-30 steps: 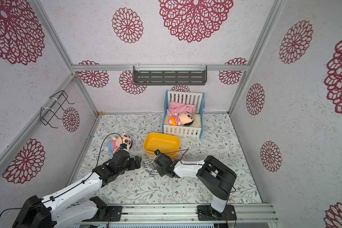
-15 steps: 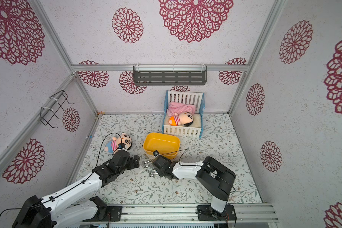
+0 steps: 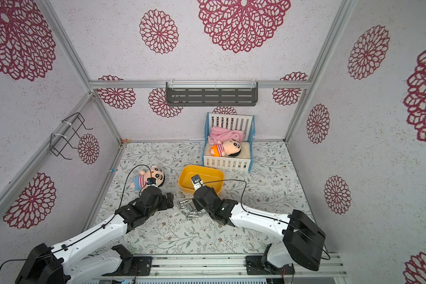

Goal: Put the screws on the desktop into the storage box
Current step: Place the screw in the storage box.

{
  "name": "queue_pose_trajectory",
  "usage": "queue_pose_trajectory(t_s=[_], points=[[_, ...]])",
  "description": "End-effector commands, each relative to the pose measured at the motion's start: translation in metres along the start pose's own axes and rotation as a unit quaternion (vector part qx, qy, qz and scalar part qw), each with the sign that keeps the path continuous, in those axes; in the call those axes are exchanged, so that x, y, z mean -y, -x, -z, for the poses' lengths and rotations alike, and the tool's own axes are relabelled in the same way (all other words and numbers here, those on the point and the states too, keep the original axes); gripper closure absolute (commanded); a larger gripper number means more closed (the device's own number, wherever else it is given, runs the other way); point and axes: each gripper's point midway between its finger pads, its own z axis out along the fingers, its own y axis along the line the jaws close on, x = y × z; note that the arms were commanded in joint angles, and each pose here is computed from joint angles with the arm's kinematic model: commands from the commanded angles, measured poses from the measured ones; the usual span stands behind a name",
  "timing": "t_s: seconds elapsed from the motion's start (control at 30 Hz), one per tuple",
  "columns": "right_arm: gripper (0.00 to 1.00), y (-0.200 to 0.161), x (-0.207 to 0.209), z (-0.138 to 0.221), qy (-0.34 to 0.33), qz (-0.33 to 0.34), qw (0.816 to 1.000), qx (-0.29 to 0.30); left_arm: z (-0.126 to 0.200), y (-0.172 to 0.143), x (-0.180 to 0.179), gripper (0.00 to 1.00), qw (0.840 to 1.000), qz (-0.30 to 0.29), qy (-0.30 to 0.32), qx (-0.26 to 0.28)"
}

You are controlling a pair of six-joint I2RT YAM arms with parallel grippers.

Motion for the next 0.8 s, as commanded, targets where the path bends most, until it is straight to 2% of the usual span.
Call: queue_pose_trajectory(t_s=[0.0,0.17,0.47,0.53,0.67,0.7,0.77], points=[[1.00,0.037,0.041,-0.014,-0.041,-0.052,0.997,0.032,0.000,0.007,0.005,0.02,1.000,-0.019,0.004,0.009],[1.00,0.034,0.086,-0.049,-0.051,-0.100,0.994,0.018,-0.002,0.006,0.006,0.01,1.000,-0.029,0.004,0.006],[0.99,0.000,0.111,-0.091,-0.055,-0.124,0.990,-0.037,-0.006,0.004,0.007,0.01,0.999,-0.042,0.002,0.007],[0.95,-0.002,0.110,-0.094,-0.050,-0.124,0.990,-0.044,-0.005,0.003,0.009,0.01,0.999,-0.040,-0.005,0.004],[0.76,-0.006,0.111,-0.096,-0.051,-0.122,0.990,-0.049,-0.004,0.005,0.009,0.00,0.999,-0.039,-0.004,0.009],[0.70,-0.006,0.111,-0.095,-0.050,-0.122,0.990,-0.049,-0.004,0.006,0.005,0.00,0.999,-0.037,0.005,0.014],[0.64,-0.006,0.110,-0.095,-0.050,-0.122,0.990,-0.048,-0.002,0.010,-0.006,0.02,0.998,-0.040,0.034,0.032]])
